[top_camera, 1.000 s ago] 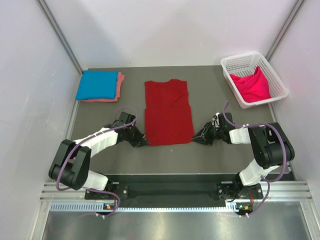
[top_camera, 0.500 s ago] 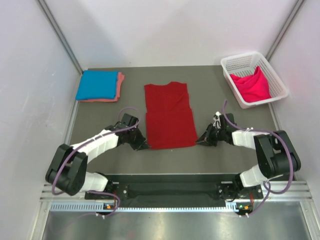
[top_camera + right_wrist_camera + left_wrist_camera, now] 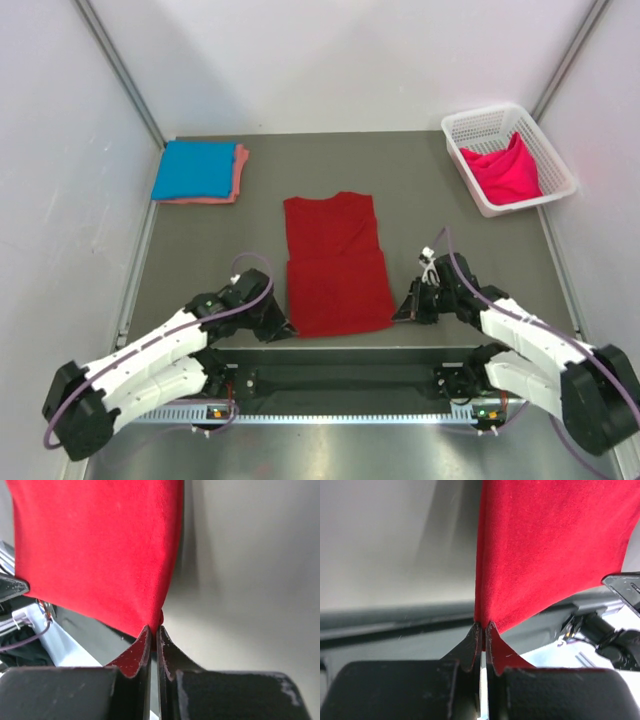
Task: Fold and stack the t-shirts
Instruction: Fold the tshirt
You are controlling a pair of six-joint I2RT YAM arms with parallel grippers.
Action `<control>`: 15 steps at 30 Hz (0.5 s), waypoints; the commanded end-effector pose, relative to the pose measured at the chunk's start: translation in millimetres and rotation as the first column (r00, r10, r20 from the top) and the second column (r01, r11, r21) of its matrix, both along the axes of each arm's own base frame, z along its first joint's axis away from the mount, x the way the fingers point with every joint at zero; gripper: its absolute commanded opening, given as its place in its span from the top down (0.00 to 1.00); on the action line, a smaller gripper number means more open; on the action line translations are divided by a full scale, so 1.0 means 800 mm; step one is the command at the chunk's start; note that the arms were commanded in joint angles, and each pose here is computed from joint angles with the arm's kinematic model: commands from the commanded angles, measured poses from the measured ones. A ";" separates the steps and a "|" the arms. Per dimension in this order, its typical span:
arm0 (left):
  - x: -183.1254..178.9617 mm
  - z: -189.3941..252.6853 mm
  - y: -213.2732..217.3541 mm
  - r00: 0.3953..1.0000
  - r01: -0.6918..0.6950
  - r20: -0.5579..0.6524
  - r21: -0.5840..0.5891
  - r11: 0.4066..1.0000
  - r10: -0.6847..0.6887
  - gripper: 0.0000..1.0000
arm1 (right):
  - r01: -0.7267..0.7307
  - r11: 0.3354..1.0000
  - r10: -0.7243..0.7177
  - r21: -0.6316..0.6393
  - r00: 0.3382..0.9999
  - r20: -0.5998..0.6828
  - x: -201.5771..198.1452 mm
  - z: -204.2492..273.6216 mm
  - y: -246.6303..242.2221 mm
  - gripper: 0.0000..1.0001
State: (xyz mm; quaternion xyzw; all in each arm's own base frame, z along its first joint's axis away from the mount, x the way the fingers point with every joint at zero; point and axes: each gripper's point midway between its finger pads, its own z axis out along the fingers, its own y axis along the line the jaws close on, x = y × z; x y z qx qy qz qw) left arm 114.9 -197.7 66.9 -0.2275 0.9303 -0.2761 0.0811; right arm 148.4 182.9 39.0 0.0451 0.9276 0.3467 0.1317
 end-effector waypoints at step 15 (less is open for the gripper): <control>-0.045 0.029 0.033 0.993 -0.102 -0.053 -0.015 0.995 0.101 1.00 | -0.005 0.999 0.005 -0.041 1.000 0.004 -0.059 0.052 -0.009 1.00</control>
